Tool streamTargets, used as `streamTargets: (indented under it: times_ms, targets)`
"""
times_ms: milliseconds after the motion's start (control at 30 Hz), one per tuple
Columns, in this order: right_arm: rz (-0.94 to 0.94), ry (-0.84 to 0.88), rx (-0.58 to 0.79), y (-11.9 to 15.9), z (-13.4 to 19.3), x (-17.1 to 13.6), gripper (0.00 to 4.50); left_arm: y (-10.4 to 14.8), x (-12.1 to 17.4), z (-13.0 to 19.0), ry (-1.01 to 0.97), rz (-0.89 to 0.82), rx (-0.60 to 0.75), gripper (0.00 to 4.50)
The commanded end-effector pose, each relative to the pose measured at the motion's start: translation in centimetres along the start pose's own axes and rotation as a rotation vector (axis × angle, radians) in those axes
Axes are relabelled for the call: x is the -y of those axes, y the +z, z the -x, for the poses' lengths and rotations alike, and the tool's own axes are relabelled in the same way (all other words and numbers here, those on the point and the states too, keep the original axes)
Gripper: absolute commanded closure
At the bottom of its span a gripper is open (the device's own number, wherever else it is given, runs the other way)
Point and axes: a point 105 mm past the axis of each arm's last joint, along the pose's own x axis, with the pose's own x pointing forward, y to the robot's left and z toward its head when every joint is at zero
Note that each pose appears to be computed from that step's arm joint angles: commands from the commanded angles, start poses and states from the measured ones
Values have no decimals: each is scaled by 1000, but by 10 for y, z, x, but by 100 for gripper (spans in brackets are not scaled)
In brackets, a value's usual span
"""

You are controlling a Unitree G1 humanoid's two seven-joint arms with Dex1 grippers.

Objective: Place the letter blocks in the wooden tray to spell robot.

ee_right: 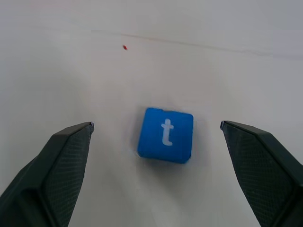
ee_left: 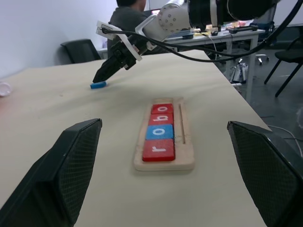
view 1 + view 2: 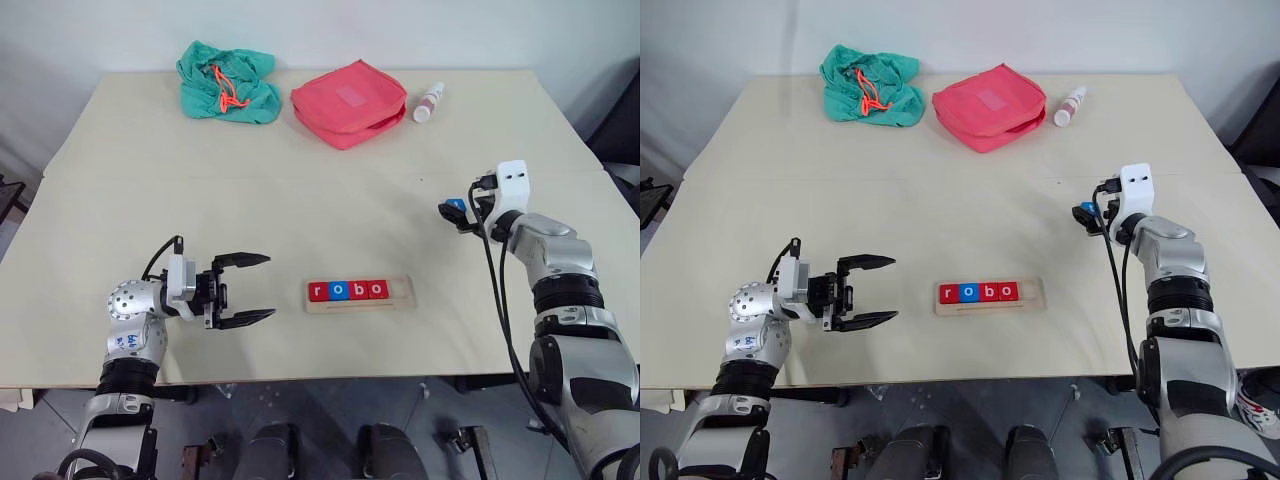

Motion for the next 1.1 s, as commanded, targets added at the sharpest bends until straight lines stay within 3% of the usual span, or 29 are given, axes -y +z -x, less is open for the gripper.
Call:
streamTargets:
  times_ms: [33,233,533,567,767,1100]
  targets:
    - [19,-17,41,14,-3,1,2,9,0,2,-2,-45,7,0]
    - [6,-15,12,6,-7,0,2,9,0,2,7,-45,5,0]
    - [7,-30,30,7,-7,0,288,8,0,1,11,-43,8,0]
    - [10,-30,40,10,-6,0,304,7,0,1,10,-43,8,0]
    - [24,23,140,29,21,-17,304,5,4,-2,-24,-23,20,0]
    - [4,3,121,7,103,-59,304,2,4,-3,-44,-6,22,0]
